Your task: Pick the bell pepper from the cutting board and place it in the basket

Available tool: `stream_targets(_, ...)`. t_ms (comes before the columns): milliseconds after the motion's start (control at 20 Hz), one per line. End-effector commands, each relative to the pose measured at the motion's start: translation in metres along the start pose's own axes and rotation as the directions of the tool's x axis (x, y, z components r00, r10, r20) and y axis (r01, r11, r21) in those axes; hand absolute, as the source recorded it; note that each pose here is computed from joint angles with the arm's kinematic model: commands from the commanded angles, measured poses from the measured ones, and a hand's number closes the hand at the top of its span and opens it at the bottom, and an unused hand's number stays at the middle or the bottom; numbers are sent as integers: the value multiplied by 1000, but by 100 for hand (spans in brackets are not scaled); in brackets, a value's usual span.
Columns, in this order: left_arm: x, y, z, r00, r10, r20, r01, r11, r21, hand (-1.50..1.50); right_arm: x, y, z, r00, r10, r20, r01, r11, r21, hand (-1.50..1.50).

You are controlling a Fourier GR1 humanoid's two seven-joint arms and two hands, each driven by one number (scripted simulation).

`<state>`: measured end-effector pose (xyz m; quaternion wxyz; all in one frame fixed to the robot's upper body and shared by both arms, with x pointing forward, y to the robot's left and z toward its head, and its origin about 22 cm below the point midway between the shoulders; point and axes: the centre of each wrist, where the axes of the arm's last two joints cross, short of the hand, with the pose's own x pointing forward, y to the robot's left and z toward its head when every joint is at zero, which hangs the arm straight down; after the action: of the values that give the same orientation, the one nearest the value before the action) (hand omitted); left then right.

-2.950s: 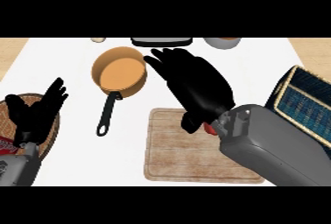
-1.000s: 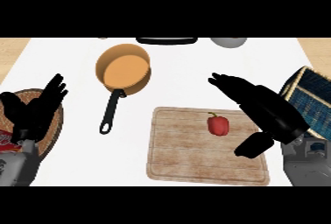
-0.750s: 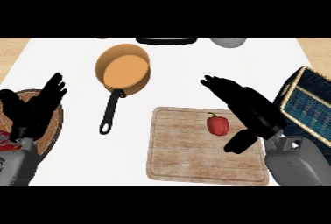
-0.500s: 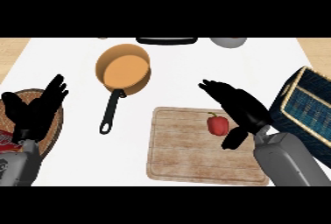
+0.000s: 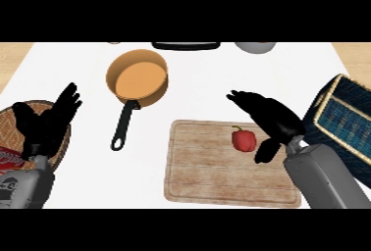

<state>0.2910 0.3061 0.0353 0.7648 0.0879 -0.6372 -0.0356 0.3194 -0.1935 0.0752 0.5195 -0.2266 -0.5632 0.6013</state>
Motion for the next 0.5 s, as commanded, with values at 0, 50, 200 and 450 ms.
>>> stream_targets(0, -2, 14, -1, 1000, -5, 3, 5, 1000, 0, 0, -20, 16, 11, 1000, 1, 10, -1, 1000, 6, -150)
stream_targets(50, 6, 1, 18, 1000, 13, -3, -13, 1000, -1, 0, -13, 6, 1, 1000, -14, 12, 13, 1000, 24, -150)
stream_targets(200, -9, 10, 1, 1000, -13, -3, 13, 1000, 15, 0, -10, 6, 24, 997, -51, 51, 49, 998, 38, -150)
stream_targets(450, -1, 23, -3, 1000, 1, -11, -1, 1000, 5, 0, -19, 28, 9, 995, -53, 88, 49, 998, 50, -150)
